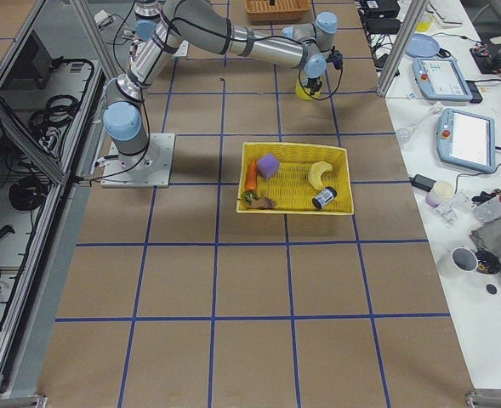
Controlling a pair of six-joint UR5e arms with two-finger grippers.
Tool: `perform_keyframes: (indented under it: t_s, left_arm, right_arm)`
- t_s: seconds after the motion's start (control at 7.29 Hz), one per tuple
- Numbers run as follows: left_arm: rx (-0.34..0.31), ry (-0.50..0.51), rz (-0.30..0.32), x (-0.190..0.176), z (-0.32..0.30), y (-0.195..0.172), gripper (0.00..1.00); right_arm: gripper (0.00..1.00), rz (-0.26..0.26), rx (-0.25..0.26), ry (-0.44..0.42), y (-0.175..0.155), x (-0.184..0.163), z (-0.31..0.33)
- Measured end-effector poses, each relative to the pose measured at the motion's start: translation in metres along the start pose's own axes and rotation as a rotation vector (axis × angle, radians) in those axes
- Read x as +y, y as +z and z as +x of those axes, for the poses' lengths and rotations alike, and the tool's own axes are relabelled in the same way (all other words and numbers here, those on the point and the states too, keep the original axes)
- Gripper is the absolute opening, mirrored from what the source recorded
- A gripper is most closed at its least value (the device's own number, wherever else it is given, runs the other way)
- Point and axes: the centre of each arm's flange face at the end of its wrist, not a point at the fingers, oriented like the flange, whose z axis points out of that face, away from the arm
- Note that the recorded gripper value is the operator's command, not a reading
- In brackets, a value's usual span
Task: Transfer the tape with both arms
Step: 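Carry the tape roll toward the table center and set it down, then reach the left gripper to the tape roll while the right gripper withdraws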
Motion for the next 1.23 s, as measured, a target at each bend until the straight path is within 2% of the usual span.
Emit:
perform_keyframes:
  t_s: [0.27,0.55,0.69,0.96,1.23]
  left_arm:
    - [0.003,0.0,0.004,-0.001,0.001,0.0,1.0]
    - [0.004,-0.001,0.03,-0.008,0.003,-0.001,1.0]
    - [0.012,-0.001,0.061,-0.014,0.007,-0.001,1.0]
    - [0.117,0.028,0.142,-0.037,0.033,0.011,1.0]
    - [0.183,0.08,0.191,-0.057,0.096,0.05,1.0]
  right_arm:
    - [1.0,0.012,0.003,-0.005,-0.048,0.01,0.001]
    - [1.0,-0.007,0.056,-0.001,-0.117,0.044,0.013]
    - [1.0,-0.001,0.075,0.011,-0.157,0.07,0.026]
    - [1.0,0.006,0.083,0.08,-0.237,0.137,0.074]
    - [1.0,-0.006,0.08,0.124,-0.266,0.193,0.099]
